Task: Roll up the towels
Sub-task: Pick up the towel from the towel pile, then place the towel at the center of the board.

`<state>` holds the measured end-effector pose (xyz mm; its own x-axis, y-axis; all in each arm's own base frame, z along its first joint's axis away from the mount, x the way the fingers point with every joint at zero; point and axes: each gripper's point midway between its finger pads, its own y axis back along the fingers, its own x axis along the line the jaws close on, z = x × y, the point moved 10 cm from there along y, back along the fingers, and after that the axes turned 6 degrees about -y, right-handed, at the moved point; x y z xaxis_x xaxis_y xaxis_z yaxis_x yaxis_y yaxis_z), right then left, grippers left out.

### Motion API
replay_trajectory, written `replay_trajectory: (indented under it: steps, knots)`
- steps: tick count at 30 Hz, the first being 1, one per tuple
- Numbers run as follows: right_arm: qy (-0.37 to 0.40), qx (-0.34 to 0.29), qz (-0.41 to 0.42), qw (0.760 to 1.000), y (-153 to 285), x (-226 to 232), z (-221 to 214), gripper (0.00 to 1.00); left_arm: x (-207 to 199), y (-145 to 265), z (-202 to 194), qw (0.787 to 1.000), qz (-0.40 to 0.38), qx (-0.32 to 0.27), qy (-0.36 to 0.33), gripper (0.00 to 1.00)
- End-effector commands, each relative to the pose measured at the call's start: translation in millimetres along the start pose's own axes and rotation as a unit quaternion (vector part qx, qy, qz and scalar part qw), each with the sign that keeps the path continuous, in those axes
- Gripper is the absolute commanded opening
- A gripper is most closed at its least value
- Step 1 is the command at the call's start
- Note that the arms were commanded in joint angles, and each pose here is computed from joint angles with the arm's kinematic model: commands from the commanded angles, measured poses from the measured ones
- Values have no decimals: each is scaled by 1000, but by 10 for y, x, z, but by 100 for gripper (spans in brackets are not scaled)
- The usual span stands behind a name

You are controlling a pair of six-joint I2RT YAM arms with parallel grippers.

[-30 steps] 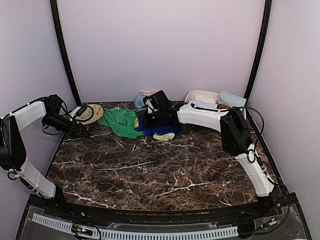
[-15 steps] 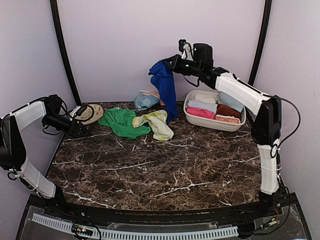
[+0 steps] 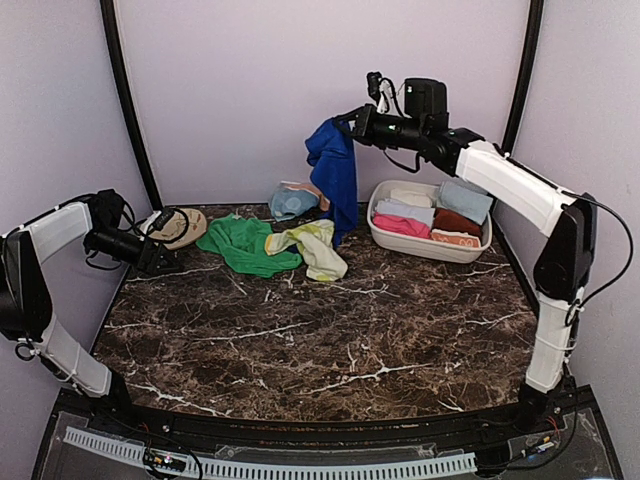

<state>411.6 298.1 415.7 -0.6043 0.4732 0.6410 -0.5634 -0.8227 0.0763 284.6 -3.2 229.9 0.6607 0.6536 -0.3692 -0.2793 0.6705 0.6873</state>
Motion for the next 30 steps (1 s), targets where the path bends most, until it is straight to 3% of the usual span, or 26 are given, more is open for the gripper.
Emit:
replay_trajectory:
  steps: [1, 4, 12, 22, 30]
  knots:
    - [54, -34, 31, 997, 510, 535, 107, 0, -114, 56, 7, 999, -30, -23, -12, 78]
    - [72, -80, 33, 994, 876, 725, 210, 0, -113, 46, -6, 999, -32, -22, -12, 78]
    - [98, -128, -8, 987, 1547, 927, 411, 0, -104, 34, -23, 999, -31, -17, -11, 75]
    - [99, -142, -32, 984, 1863, 1072, 418, 0, -101, 43, 9, 999, -37, -21, -7, 74]
    - [95, -100, 4, 990, 1723, 1378, 203, 0, -104, 62, 28, 999, -34, -19, -10, 73]
